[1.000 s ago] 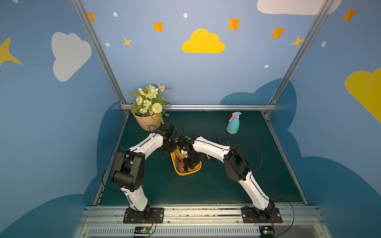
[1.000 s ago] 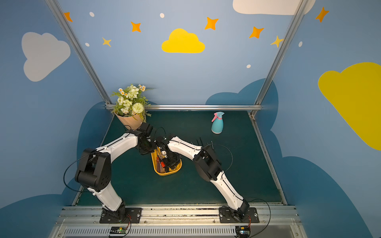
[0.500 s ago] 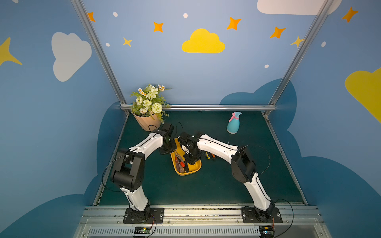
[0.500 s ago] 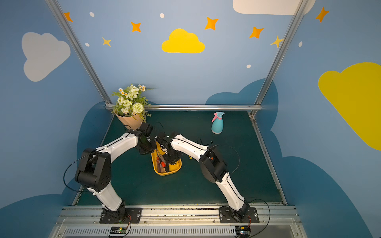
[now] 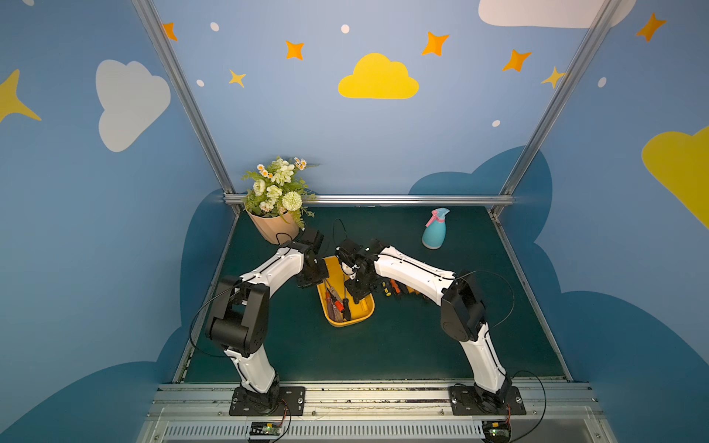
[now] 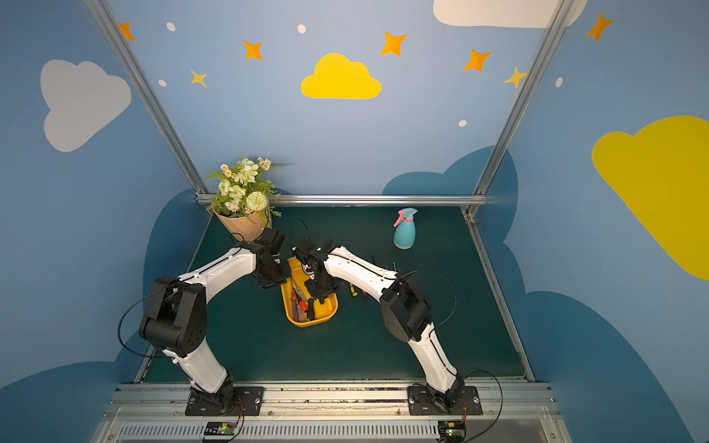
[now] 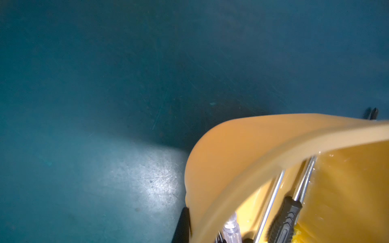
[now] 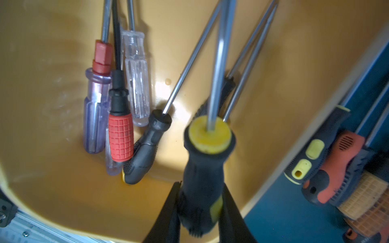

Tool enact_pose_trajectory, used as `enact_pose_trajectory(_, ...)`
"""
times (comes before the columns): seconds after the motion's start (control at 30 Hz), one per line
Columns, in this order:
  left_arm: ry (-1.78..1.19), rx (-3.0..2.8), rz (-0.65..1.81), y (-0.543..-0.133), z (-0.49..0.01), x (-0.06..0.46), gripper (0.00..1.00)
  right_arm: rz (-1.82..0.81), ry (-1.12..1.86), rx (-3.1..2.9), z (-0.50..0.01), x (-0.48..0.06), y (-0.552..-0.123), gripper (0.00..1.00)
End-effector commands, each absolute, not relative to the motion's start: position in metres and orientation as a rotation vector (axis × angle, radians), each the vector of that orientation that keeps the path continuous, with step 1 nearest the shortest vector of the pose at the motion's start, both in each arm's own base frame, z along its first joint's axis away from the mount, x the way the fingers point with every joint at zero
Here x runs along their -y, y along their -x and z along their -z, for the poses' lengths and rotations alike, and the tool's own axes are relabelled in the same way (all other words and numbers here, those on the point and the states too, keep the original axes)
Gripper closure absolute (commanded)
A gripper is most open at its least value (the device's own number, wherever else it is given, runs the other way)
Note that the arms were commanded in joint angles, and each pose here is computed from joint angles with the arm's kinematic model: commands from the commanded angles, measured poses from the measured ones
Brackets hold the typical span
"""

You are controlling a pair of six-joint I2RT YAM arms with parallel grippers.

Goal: Take out the screwdriver from the storage box
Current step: Place the screwdriver at the center of the board.

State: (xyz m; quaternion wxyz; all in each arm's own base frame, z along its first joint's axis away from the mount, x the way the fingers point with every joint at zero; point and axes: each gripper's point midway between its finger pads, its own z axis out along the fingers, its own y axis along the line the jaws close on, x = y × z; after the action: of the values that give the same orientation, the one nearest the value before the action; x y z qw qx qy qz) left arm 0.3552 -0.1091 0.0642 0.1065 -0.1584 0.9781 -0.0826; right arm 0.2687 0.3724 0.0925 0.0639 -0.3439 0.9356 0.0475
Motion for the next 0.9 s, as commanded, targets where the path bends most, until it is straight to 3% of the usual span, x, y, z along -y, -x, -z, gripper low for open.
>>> enact_pose_trajectory(0.0,0.494,-2.893,0.27,-0.355,-0.061,0.109,0.98,-0.135,0.935,-2.747,-0.129,-0.36,-0.285,1.0)
enact_pose_trajectory(0.27,0.499,-2.889,0.258,-0.355,-0.064,0.103,0.98,-0.101,0.835,-2.792,-0.121,-0.33,-0.302,1.0)
enact_pose_trajectory(0.87,0.531,-2.889,0.251,-0.347,-0.061,0.087,0.97,0.049,0.858,-3.012,-0.051,-0.312,-0.317,1.0)
